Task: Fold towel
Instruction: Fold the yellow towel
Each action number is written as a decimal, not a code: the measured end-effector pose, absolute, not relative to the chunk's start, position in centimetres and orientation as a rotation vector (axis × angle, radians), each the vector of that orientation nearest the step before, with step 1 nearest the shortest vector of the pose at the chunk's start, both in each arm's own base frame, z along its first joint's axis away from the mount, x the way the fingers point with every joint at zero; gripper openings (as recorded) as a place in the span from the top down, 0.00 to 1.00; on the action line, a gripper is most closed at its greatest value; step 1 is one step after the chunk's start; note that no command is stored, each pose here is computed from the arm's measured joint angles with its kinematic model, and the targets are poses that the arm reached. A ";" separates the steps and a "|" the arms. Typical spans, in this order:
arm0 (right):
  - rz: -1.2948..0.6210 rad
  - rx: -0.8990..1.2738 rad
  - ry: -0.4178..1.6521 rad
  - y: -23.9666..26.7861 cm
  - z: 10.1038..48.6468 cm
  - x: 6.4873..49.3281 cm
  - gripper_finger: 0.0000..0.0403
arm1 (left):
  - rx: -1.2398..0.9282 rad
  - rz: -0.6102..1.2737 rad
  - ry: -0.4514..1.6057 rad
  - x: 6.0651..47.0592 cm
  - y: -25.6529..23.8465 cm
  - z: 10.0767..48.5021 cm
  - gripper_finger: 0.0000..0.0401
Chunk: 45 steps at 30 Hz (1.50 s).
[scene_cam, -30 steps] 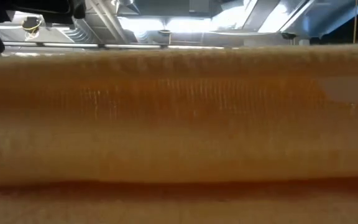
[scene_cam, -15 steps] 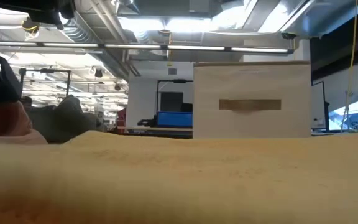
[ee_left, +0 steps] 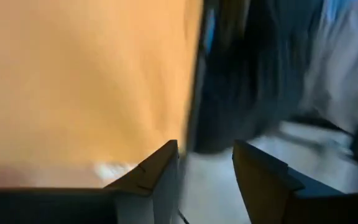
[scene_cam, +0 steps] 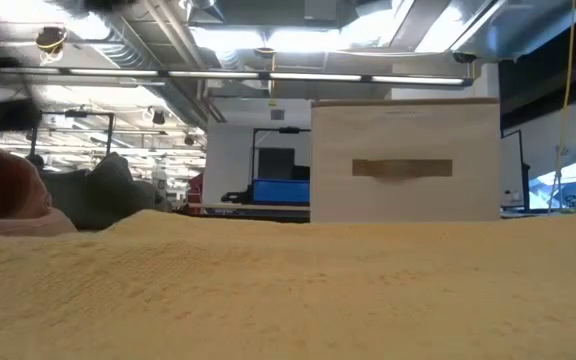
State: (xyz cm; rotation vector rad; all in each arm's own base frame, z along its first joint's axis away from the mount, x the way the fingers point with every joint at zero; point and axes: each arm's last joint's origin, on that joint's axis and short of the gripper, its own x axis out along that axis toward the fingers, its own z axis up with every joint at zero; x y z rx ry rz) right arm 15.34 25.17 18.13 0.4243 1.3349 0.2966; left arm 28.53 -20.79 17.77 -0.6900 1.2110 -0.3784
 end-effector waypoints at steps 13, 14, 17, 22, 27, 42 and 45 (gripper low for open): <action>-0.073 -0.174 1.007 20.5 16.5 16.7 0.62 | -0.054 0.362 1.099 29.9 -10.6 15.3 0.75; -0.063 -0.155 1.038 20.2 15.9 16.7 0.62 | -0.054 0.383 1.116 29.8 -10.0 14.9 0.76; -0.020 -0.104 1.138 19.3 14.4 16.5 0.62 | -0.054 0.454 1.163 29.1 -8.3 13.4 0.77; -0.017 -0.062 1.234 18.8 13.7 15.9 0.62 | -0.065 0.544 1.217 28.1 -6.9 12.6 0.78; -0.043 -0.063 1.245 18.6 13.6 15.8 0.62 | -0.073 0.543 1.206 28.5 -6.6 13.1 0.78; 0.229 0.143 0.989 23.0 17.4 17.6 0.62 | -0.198 0.333 1.076 29.2 -10.8 18.4 0.78; 0.202 0.093 0.988 23.5 15.9 17.5 0.62 | -0.181 0.271 1.088 28.7 -12.7 17.3 0.78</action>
